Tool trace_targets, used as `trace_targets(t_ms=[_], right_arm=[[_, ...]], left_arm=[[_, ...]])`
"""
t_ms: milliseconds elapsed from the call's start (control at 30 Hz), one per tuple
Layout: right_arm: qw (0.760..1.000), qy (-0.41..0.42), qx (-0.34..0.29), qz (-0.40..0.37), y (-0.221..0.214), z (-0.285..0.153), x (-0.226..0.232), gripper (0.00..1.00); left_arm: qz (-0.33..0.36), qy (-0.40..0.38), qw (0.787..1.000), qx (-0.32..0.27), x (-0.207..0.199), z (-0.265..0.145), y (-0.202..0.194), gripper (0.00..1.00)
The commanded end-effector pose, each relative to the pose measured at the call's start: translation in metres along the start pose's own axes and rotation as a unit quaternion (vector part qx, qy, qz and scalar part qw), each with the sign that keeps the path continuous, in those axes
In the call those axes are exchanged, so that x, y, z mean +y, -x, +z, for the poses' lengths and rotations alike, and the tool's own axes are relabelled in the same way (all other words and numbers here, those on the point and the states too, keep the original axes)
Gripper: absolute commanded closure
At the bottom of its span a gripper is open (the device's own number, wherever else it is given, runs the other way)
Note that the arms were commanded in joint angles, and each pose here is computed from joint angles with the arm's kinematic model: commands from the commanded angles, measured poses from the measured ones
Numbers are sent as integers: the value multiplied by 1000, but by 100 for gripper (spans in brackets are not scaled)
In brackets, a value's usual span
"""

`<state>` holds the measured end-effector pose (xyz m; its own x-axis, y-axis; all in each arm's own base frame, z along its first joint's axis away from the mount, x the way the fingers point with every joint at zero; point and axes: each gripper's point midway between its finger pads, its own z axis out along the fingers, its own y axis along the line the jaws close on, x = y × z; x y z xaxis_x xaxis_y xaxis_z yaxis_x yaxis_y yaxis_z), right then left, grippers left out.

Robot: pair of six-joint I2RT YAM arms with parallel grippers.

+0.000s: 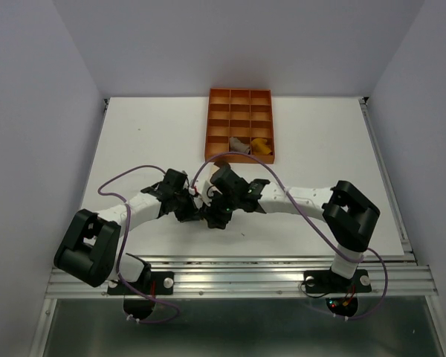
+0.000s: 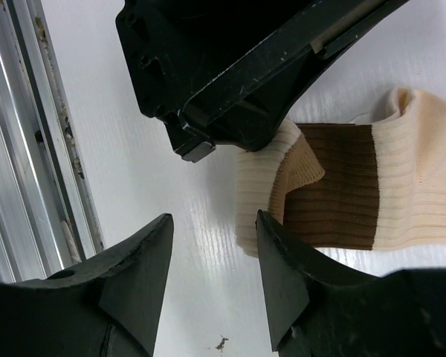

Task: Roll the socks
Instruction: Roll the sock at the center of the board.

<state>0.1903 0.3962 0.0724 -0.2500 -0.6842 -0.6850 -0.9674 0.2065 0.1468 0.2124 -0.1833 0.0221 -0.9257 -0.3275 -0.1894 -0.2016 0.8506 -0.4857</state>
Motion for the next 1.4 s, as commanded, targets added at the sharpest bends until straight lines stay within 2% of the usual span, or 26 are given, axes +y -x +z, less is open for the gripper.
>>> trace_targets(t_ms=[0,433,600,867,1167,1300,1367], right_arm=[[1000,13,-17,-9,7,5,6,46],[999,-47,17,-6,-16,17,-18,44],[998,-44,35,-13,-29,27,-17,43],[995,-87,31,-26,-45,39,-28,43],[987,-132,64,-62,-79,42,-26,66],[985,-145,82,-39,-86,43,-30,92],[986,-135,91,-28,-87,40,-25,97]], left_arm=[[1,14,1000,12,3,-5,-6,100],[4,8,1000,17,-2,-7,-5,100],[5,-2,1000,25,-5,-5,-6,100],[-4,-19,999,36,-8,-4,-10,100],[-17,-70,996,55,-17,-9,-12,100],[-21,-70,996,57,-17,-13,-11,99],[-18,-80,995,54,-21,-16,-11,86]])
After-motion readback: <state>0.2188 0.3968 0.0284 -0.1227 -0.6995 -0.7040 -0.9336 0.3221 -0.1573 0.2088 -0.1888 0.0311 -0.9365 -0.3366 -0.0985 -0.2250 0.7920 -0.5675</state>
